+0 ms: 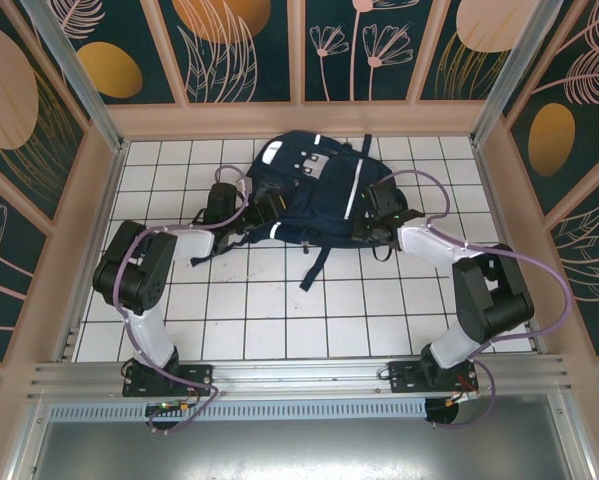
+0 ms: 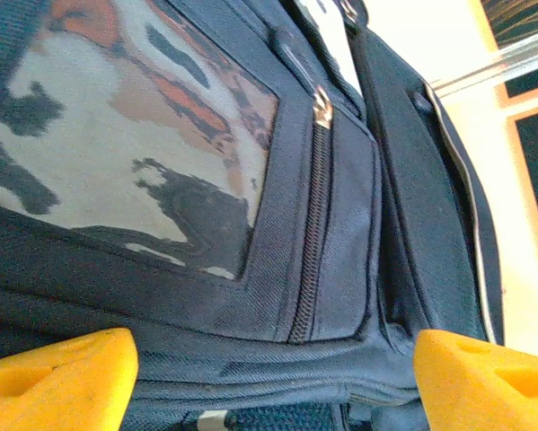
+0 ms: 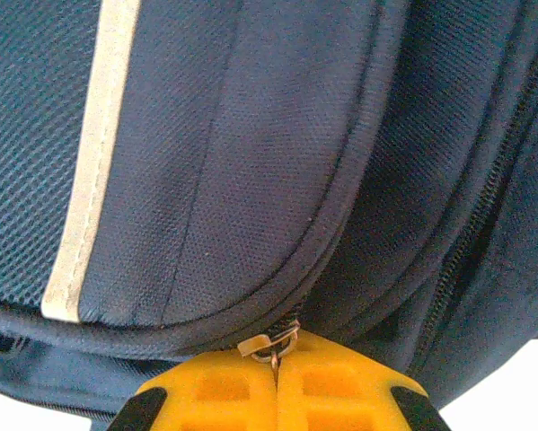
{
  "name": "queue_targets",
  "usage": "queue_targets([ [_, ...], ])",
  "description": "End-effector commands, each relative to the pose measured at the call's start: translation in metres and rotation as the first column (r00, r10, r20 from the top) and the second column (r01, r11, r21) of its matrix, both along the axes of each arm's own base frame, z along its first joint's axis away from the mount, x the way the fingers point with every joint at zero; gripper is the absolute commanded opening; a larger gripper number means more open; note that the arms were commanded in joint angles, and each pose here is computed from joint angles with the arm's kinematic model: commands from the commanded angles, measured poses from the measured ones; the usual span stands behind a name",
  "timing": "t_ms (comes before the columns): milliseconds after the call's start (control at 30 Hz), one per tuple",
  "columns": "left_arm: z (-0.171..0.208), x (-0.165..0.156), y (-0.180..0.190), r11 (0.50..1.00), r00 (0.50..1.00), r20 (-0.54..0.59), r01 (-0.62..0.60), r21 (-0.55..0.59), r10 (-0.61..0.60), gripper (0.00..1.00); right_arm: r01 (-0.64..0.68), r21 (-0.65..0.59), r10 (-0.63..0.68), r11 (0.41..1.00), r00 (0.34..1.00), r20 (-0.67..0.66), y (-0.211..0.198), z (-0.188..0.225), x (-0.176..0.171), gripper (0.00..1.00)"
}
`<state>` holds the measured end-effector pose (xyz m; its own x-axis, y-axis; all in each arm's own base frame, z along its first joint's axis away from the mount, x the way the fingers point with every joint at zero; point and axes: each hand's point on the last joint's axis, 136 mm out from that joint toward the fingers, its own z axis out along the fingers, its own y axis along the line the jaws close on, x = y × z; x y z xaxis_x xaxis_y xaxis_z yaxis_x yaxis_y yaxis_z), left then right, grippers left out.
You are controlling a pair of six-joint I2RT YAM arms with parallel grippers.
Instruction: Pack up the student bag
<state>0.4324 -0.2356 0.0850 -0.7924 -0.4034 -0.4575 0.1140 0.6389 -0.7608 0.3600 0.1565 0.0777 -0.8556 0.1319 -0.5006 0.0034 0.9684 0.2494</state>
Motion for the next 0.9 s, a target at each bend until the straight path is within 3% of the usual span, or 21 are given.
queue_targets([
  [0,-0.062,0.018,0.052,0.966,0.982,-0.117,-0.120,0.227,0.150,0.81,-0.042,-0.032,0.039,0.999,0.995,-0.090,-0.016,-0.008,-0.019,0.00],
  [167,-0.050,0.069,0.058,0.963,0.981,-0.089,-0.149,0.223,0.172,0.78,-0.191,0.233,0.220,0.954,0.970,-0.102,0.053,0.015,-0.037,0.00],
  [333,-0.009,0.086,0.051,0.976,0.990,-0.041,-0.127,0.176,0.136,0.71,-0.302,0.468,0.364,0.830,0.930,-0.046,0.127,0.042,-0.049,0.00],
  [600,0.047,0.037,0.058,0.980,0.988,-0.098,-0.100,0.169,0.118,0.71,-0.483,0.529,0.525,0.698,0.847,0.080,0.221,0.059,-0.033,0.00],
  [867,0.063,-0.024,0.046,0.995,0.981,-0.177,-0.092,-0.036,0.084,0.67,-0.517,0.574,0.559,0.635,0.820,0.121,0.264,0.057,-0.025,0.00],
])
